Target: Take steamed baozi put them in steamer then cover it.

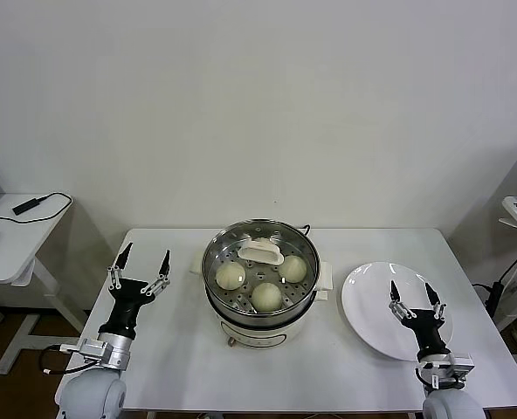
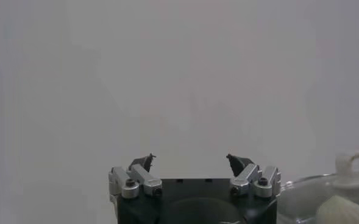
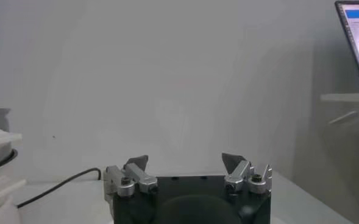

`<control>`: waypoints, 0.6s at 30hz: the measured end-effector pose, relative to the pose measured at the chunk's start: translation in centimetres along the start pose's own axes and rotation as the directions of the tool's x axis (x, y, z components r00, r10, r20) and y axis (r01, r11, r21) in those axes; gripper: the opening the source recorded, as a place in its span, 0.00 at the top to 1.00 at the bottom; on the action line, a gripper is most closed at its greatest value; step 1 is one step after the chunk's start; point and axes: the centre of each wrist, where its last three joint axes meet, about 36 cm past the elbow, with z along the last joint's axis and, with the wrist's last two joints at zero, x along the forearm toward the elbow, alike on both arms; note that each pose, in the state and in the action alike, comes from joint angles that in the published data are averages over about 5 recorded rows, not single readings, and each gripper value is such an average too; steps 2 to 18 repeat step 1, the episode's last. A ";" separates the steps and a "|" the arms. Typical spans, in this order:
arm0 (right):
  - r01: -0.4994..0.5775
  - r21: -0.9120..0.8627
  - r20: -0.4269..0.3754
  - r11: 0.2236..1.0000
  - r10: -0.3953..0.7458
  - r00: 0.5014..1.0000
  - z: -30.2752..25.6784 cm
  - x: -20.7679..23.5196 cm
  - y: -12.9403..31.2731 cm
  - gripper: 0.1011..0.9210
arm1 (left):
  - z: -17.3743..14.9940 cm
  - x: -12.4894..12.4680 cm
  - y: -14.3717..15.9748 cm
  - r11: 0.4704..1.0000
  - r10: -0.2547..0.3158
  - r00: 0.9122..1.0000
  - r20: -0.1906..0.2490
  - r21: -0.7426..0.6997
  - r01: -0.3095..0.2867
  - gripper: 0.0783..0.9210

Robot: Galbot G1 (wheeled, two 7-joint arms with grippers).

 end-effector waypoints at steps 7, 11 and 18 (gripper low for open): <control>0.000 0.000 0.000 1.000 0.000 1.000 0.0 0.0 0.0 0.12 | 0.0 0.0 0.0 1.000 0.000 1.000 -0.001 -0.001 0.000 0.12; 0.000 0.000 0.000 1.000 0.000 1.000 0.0 0.0 0.0 0.12 | 0.0 0.0 0.0 1.000 0.000 1.000 -0.001 -0.001 0.000 0.12; 0.000 0.000 0.000 1.000 0.000 1.000 0.0 0.0 0.0 0.12 | 0.0 0.0 0.0 1.000 0.000 1.000 -0.001 -0.001 0.000 0.12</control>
